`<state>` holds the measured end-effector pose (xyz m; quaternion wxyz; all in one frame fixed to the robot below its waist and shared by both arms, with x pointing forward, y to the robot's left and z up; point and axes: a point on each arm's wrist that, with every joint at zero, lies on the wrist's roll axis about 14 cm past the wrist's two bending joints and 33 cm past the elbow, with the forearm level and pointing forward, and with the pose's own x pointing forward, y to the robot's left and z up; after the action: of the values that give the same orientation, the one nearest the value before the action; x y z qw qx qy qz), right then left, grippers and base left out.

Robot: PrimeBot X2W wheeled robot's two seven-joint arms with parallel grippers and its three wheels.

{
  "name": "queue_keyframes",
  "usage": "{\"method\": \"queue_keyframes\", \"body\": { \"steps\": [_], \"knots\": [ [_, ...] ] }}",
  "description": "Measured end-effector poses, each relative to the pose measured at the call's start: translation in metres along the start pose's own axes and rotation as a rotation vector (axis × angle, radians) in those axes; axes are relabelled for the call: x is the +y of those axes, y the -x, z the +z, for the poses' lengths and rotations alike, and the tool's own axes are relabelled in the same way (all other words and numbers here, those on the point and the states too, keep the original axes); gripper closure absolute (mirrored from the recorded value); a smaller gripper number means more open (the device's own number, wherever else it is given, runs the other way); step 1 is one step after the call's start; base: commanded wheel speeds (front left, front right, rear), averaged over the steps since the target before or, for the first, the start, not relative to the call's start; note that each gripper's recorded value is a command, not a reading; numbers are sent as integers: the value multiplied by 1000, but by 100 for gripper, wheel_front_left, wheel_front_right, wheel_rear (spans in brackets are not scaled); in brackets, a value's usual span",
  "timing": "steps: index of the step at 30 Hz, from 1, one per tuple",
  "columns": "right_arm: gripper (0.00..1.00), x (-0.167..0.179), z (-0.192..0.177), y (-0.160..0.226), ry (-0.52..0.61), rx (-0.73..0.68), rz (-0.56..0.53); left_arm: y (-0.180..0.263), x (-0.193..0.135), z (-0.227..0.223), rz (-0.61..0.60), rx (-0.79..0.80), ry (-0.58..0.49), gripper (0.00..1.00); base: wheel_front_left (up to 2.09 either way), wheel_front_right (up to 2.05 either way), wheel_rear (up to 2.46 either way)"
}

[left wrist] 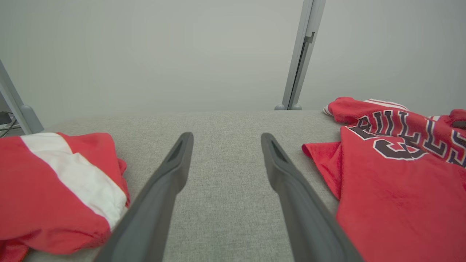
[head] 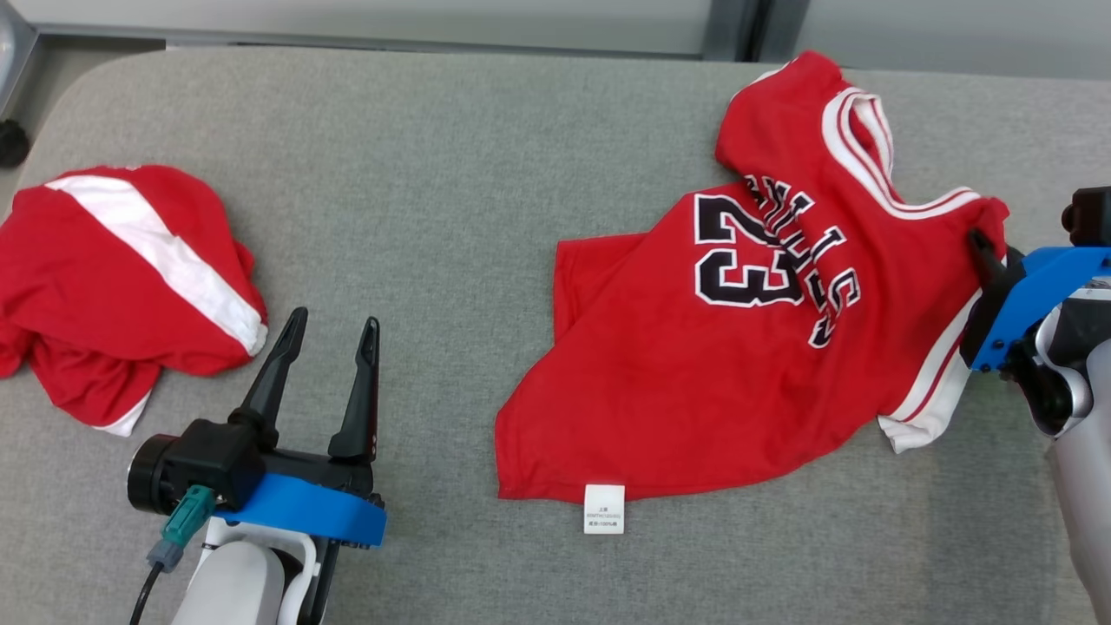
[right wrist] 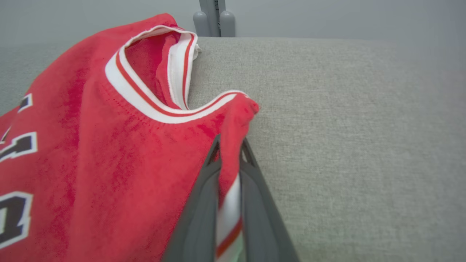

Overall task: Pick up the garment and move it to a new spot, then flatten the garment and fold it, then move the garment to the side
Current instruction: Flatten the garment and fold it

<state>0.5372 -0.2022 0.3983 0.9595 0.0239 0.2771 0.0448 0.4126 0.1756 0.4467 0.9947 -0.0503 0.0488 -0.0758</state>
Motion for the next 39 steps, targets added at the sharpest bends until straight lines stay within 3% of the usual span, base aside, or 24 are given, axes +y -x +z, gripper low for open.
{"method": "queue_keyframes", "body": {
  "steps": [7, 14, 19, 22, 27, 34, 35, 36, 39],
  "knots": [
    [100, 9, 27, 42, 31, -134, 26, 8, -9, 12, -15, -34, 11, 0, 0, 0, 0],
    [100, 16, 63, 125, 85, -300, -26, 15, -17, 24, -24, -70, 20, 0, 0, 0, 0],
    [100, 11, 51, 165, 44, -278, -96, 15, -19, 28, -30, -83, 21, 0, 0, 0, 0],
    [100, -4, 33, 162, 6, -213, -136, 12, -19, 26, -32, -78, 24, 0, 0, 0, 0],
    [100, -19, -5, 121, -68, -70, -157, 0, -19, 19, -38, -62, 25, 0, 0, 0, 0],
    [100, -27, -3, 59, -93, -57, -151, -11, -9, 11, -19, -41, 12, 0, 0, 0, 0],
    [75, -26, -2, 52, -94, -62, -147, -11, -7, 10, -13, -38, 11, 0, 0, 0, 0],
    [0, -25, 0, 46, -100, -70, -146, -11, -5, 10, -8, -37, 10, 0, 0, 0, 0],
    [0, -24, 9, 38, -78, -106, -140, -9, -1, 12, 4, -42, 4, 0, 0, 0, 0]
  ]
}}
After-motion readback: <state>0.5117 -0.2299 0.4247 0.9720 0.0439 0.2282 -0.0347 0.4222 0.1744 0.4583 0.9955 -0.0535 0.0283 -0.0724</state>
